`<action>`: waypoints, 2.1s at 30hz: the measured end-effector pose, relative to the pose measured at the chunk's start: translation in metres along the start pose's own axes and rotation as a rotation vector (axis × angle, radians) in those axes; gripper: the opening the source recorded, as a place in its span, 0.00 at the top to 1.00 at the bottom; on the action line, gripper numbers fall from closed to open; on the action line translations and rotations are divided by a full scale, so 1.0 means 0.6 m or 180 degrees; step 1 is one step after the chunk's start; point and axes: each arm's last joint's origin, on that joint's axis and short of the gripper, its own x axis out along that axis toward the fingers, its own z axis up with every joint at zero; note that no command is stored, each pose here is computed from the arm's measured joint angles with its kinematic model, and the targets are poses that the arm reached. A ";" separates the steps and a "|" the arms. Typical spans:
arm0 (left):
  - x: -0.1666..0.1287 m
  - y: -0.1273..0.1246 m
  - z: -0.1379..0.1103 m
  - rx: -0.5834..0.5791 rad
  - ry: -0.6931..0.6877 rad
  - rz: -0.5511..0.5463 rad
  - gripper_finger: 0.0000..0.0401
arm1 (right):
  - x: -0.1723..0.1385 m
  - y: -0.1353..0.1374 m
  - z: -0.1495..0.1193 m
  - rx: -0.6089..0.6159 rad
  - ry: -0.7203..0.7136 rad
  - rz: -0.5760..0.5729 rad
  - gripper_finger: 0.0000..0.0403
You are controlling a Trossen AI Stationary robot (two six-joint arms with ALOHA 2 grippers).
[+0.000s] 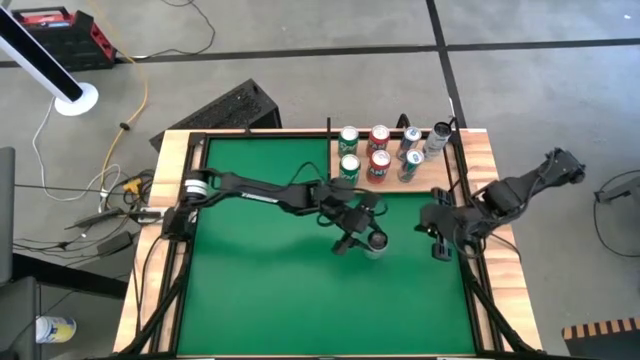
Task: Place canned beverage on shelf
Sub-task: Put the white and blue soda can on the shelf aligned with the other white and blue soda can
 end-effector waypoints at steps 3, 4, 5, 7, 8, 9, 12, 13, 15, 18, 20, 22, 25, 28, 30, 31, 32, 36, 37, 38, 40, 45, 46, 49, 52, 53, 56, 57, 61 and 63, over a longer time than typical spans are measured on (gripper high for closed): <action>0.010 0.004 -0.011 -0.0038 0.0021 -0.0038 0.46 | -0.001 0.003 -0.002 -0.0037 -0.0001 0.0030 0.95; 0.011 0.004 -0.012 -0.0063 0.0031 -0.0034 0.46 | -0.001 0.003 -0.002 -0.0039 -0.0002 0.0032 0.95; 0.010 0.004 -0.014 -0.0102 0.0060 -0.0044 0.46 | -0.001 0.003 -0.002 -0.0037 -0.0001 0.0031 0.95; 0.013 0.005 -0.023 -0.0140 0.0105 -0.0067 0.46 | -0.001 0.002 -0.001 -0.0030 -0.0002 0.0022 0.95; 0.015 0.005 -0.025 -0.0146 0.0115 -0.0073 0.46 | -0.001 0.002 -0.001 -0.0026 -0.0003 0.0019 0.95; 0.015 0.004 -0.028 -0.0171 0.0132 -0.0099 0.46 | 0.000 0.002 -0.001 -0.0022 0.0000 0.0012 0.95; 0.015 0.004 -0.029 -0.0199 0.0135 -0.0146 0.46 | 0.000 -0.002 -0.001 -0.0001 0.0018 -0.0025 0.95; 0.015 0.004 -0.028 -0.0197 0.0134 -0.0144 0.44 | 0.001 -0.003 -0.001 0.0007 0.0028 -0.0039 0.95; 0.015 0.003 -0.029 -0.0234 0.0144 -0.0141 0.38 | 0.001 -0.004 0.000 0.0023 0.0033 -0.0054 0.95; 0.015 0.003 -0.029 -0.0233 0.0144 -0.0143 0.28 | 0.001 -0.006 0.001 0.0044 0.0026 -0.0061 0.94; 0.015 0.003 -0.029 -0.0233 0.0143 -0.0142 0.22 | 0.001 -0.004 0.003 0.0059 -0.0020 -0.0032 0.93; 0.012 0.005 -0.026 -0.0239 0.0150 -0.0133 0.18 | 0.001 -0.001 0.009 0.0097 -0.0125 0.0029 0.91; -0.003 0.012 -0.011 -0.0261 0.0132 -0.0081 0.15 | 0.001 0.003 0.020 0.0177 -0.0322 0.0134 0.88; -0.030 0.018 0.013 -0.0280 0.0173 -0.0050 0.15 | 0.001 0.005 0.027 0.0236 -0.0434 0.0192 0.84; -0.053 0.017 0.028 -0.0331 0.0305 -0.0056 0.15 | 0.000 0.006 0.030 0.0253 -0.0482 0.0218 0.80; -0.065 0.015 0.033 -0.0349 0.0404 -0.0074 0.15 | 0.000 0.007 0.032 0.0261 -0.0524 0.0241 0.77; -0.077 0.012 0.040 -0.0362 0.0501 -0.0085 0.15 | -0.001 0.008 0.034 0.0258 -0.0565 0.0262 0.74; -0.132 -0.006 0.067 -0.0391 0.0966 -0.0046 0.15 | 0.004 0.016 0.049 0.0192 -0.0759 0.0336 0.59; -0.144 -0.012 0.068 -0.0395 0.1076 -0.0028 0.15 | 0.008 0.019 0.054 0.0162 -0.0794 0.0344 0.55; -0.156 -0.018 0.071 -0.0388 0.1127 0.0004 0.15 | 0.012 0.022 0.059 0.0143 -0.0831 0.0349 0.51; -0.184 -0.030 0.070 -0.0391 0.1207 0.0151 0.15 | 0.023 0.028 0.071 0.0106 -0.0900 0.0372 0.42; -0.267 -0.064 0.060 -0.0449 0.1024 0.0749 0.15 | 0.059 0.036 0.090 -0.0045 -0.0689 0.0403 0.24; -0.280 -0.072 0.054 -0.0437 0.0909 0.0882 0.15 | 0.064 0.036 0.094 -0.0050 -0.0637 0.0403 0.21; -0.312 -0.100 0.027 -0.0406 0.0591 0.1237 0.15 | 0.071 0.034 0.109 -0.0112 -0.0523 0.0339 0.13; -0.339 -0.123 0.006 -0.0389 0.0229 0.1508 0.15 | 0.079 0.036 0.125 -0.0159 -0.0439 0.0291 0.08; -0.347 -0.128 0.000 -0.0389 0.0138 0.1584 0.15 | 0.081 0.038 0.130 -0.0158 -0.0415 0.0299 0.06; -0.363 -0.144 -0.017 -0.0386 0.0010 0.1703 0.15 | 0.095 0.042 0.137 -0.0179 -0.0239 0.0260 0.03; -0.368 -0.147 -0.019 -0.0376 -0.0017 0.1735 0.15 | 0.101 0.044 0.139 -0.0188 -0.0194 0.0249 0.02; -0.379 -0.153 -0.019 -0.0317 -0.0053 0.1813 0.15 | 0.126 0.051 0.139 -0.0202 0.0055 0.0174 0.01; -0.379 -0.153 -0.019 -0.0290 -0.0049 0.1815 0.15 | 0.139 0.054 0.137 -0.0189 0.0151 0.0139 0.01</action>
